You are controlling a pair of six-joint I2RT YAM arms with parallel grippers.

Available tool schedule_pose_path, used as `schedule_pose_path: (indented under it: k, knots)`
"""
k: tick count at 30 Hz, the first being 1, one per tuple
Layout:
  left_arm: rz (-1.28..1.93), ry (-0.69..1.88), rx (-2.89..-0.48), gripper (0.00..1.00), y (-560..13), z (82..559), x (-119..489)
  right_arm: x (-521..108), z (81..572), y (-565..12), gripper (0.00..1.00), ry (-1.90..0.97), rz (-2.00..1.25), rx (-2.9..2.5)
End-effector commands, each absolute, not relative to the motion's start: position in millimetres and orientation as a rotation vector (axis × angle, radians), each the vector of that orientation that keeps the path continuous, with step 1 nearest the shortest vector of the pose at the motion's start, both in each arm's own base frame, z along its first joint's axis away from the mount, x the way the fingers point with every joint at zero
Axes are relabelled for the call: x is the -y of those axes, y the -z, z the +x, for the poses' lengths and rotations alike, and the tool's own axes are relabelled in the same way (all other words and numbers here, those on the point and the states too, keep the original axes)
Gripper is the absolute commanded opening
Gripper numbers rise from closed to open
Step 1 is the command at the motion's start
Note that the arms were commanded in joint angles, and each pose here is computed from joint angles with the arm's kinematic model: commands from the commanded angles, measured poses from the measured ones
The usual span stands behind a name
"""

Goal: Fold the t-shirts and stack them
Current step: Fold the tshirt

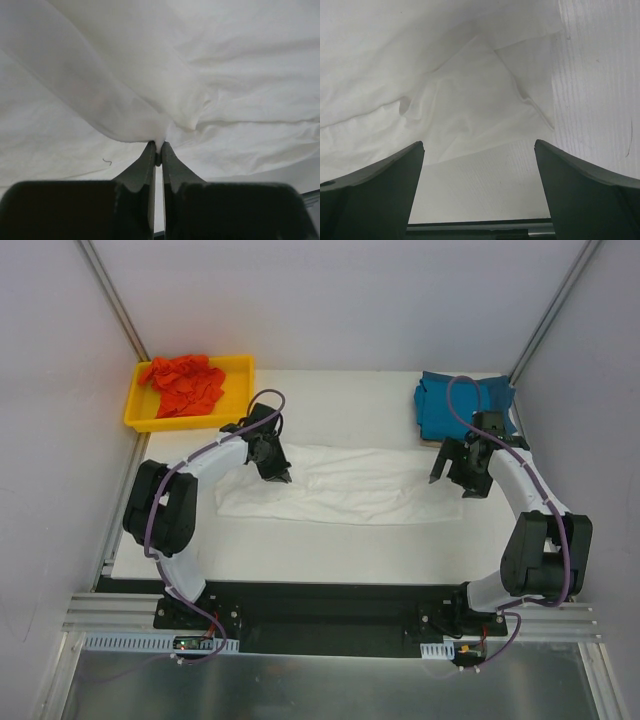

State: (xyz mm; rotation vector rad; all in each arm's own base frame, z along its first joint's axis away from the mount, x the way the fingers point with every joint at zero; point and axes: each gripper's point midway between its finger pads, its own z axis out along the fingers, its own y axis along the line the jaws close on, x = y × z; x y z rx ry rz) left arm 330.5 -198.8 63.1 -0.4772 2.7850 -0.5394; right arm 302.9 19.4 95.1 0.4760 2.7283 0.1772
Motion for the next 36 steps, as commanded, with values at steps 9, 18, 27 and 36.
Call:
schedule_pose_path:
  k: [9, 18, 27, 36]
  knots:
    - [-0.206, 0.493, -2.771, 0.01, -64, 368, 221, -8, 296, -100, 0.97, -0.099, 0.479, -2.728]
    - [0.014, 0.525, -2.783, 0.13, -60, 379, 246, -5, 295, -96, 0.96, -0.081, 0.490, -2.749]
    - [0.070, 0.541, -2.757, 0.62, -72, 383, 253, -5, 296, -96, 0.97, -0.079, 0.491, -2.755]
    - [-0.024, 0.482, -2.586, 0.99, -137, 394, 224, 8, 306, -94, 0.96, 0.001, 0.415, -2.741]
